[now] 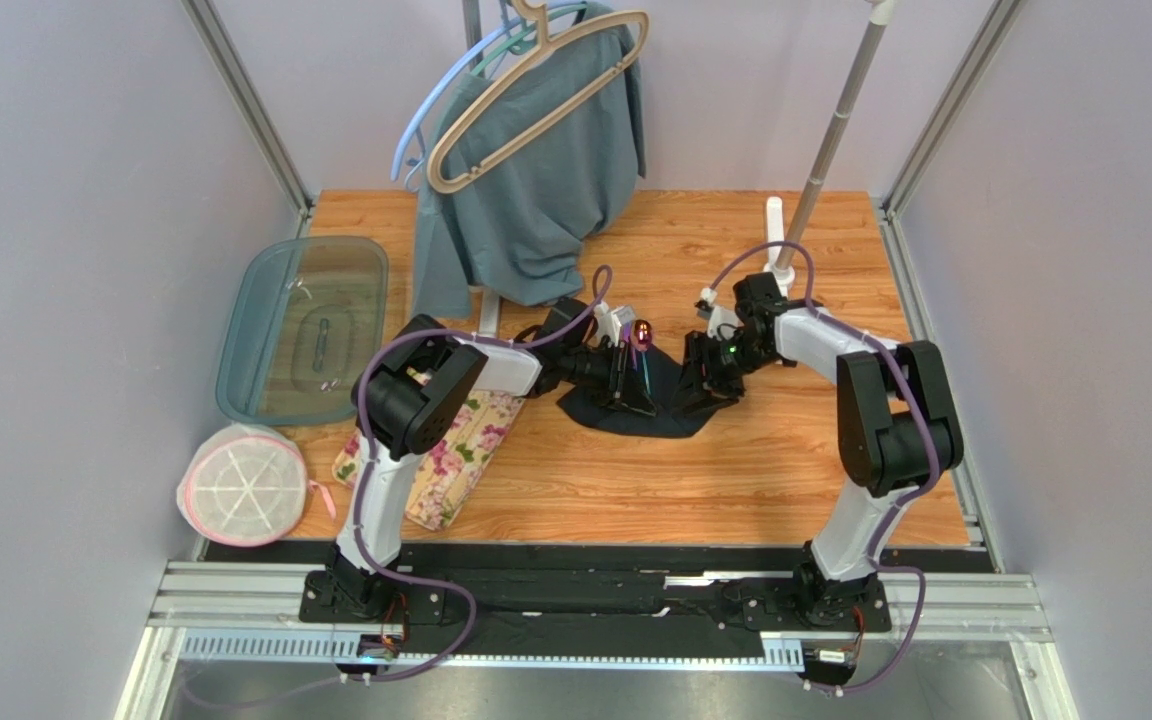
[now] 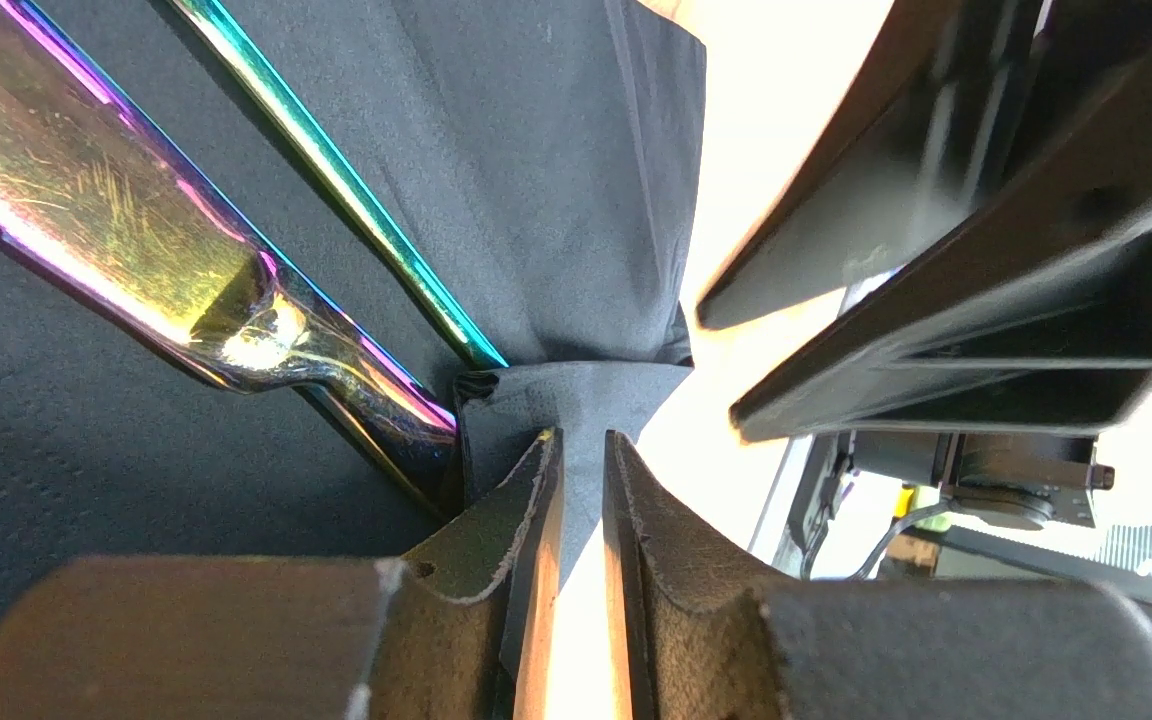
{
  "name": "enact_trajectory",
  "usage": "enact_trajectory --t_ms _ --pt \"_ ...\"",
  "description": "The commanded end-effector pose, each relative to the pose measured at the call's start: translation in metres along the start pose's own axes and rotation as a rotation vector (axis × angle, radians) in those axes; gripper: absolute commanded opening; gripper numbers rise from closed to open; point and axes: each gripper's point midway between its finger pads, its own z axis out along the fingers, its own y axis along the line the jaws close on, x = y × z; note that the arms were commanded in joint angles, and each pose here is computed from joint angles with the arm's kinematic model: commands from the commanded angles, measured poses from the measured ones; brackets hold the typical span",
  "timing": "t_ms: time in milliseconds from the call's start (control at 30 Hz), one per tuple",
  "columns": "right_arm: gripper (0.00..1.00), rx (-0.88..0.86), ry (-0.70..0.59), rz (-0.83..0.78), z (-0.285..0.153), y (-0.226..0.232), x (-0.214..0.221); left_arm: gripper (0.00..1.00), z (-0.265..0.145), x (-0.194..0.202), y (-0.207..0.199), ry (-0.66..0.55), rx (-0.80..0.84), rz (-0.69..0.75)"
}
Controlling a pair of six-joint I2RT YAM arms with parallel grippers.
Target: Place the utensils on the paper napkin and roll it up
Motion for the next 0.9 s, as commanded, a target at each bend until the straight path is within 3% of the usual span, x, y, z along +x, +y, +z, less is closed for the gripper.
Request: enact_trajectory --t_ms 0,100,167,333,500,733,867 --pt "0.50 0.077 -0.132 -0.004 -0.029 -0.010 -0.031 0.24 0.000 0.000 0.010 -0.012 -0.012 0.003" --pt "0.59 0.135 -0.164 0.012 -0.037 -0.023 -0.039 0.24 0.001 0.000 0.009 -0.010 -0.011 0.005" --pt "0.71 0.193 -0.174 0.023 -0.040 -0.034 -0.040 0.24 0.001 0.000 0.010 -0.011 -0.013 0.003" --pt "0.77 0.333 -0.177 0.052 -0.040 -0.064 -0.039 0.24 0.001 -0.001 0.010 -0.012 -0.011 0.007" --pt "0.77 0.289 -0.127 0.091 -0.023 -0.066 -0.034 0.24 0.001 -0.001 0.010 -0.014 -0.012 0.010" --pt "0.68 0.014 -0.018 0.179 0.008 -0.034 -0.024 0.24 0.002 -0.001 0.012 -0.013 -0.014 0.007" --pt "0.63 -0.111 -0.018 0.170 0.004 -0.011 -0.029 0.24 0.002 0.000 0.011 -0.012 -0.012 0.006"
